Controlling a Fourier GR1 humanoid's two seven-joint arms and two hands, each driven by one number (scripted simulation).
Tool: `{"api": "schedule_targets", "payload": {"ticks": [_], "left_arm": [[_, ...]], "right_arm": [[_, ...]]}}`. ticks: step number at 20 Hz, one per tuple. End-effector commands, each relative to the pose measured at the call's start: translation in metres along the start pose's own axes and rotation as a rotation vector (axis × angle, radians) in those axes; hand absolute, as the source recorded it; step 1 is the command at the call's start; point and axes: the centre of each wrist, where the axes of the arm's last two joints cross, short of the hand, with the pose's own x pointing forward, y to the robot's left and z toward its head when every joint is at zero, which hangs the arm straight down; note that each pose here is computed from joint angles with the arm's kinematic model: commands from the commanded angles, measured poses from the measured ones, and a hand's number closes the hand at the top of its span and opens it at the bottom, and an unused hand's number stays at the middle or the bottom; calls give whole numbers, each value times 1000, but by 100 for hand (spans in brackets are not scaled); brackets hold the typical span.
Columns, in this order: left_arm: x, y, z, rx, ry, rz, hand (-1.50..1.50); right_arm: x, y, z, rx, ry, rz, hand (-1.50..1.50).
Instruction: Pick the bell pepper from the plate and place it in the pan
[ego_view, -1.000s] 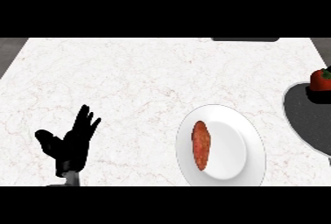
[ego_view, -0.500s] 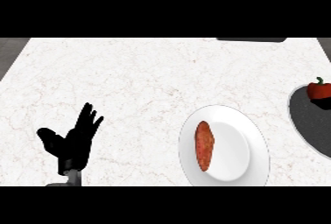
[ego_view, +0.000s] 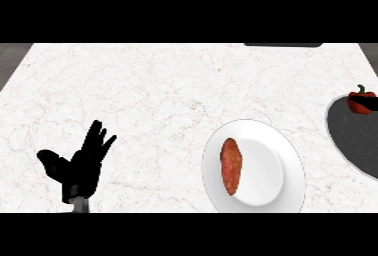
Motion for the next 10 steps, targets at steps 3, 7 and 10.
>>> {"api": "schedule_targets", "payload": {"ticks": [3,7,10], "left_arm": [[-19,5,2,42,62,1,0],[-18,11,9,59,64,-7,0],[-14,1,1,43,69,9,0]], "right_arm": [[-17,-38,-3,6,-11,-371,-150],[-53,-76,16,46,-17,-475,-150],[-69,-94,27,139,-36,-540,-150]]}}
